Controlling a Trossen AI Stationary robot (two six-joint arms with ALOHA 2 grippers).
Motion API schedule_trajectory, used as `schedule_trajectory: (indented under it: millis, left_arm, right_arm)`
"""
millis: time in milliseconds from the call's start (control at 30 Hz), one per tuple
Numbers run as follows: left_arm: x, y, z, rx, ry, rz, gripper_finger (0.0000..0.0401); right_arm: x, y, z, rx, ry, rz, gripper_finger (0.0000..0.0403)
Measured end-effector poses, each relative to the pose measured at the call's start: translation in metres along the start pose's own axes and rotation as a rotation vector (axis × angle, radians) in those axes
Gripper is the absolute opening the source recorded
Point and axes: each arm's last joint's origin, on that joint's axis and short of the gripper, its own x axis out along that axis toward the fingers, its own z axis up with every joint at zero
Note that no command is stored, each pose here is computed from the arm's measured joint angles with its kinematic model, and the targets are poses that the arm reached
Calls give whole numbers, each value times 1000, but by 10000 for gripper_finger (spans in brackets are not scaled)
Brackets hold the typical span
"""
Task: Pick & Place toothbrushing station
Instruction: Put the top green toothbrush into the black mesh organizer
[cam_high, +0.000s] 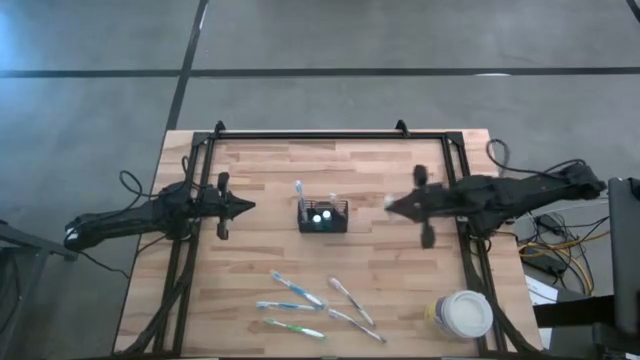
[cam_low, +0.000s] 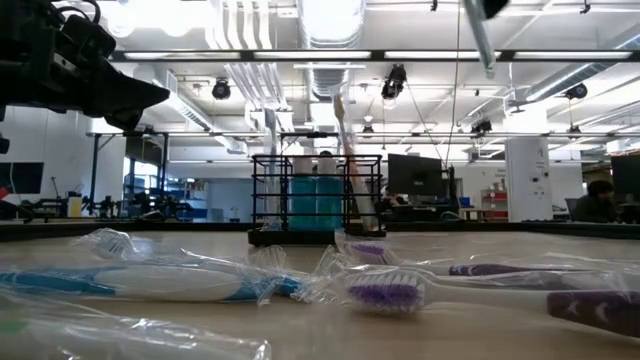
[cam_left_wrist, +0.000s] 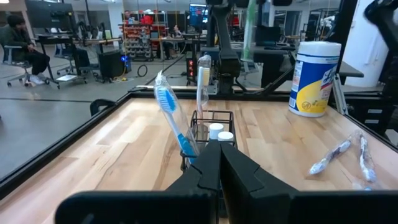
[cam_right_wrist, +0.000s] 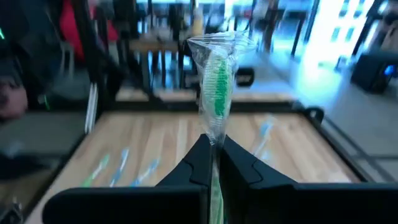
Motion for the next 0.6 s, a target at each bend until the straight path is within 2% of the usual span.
schedule_trajectory:
  millis: [267, 600]
  left_arm:
    - [0, 0, 1, 1, -11, -1, 7]
    - [0, 0, 1, 1, -11, -1, 7]
  right_arm:
    - [-48, -13, -46, 29, -315, 22, 8]
    - [-69, -20, -88, 57, -405, 20, 8]
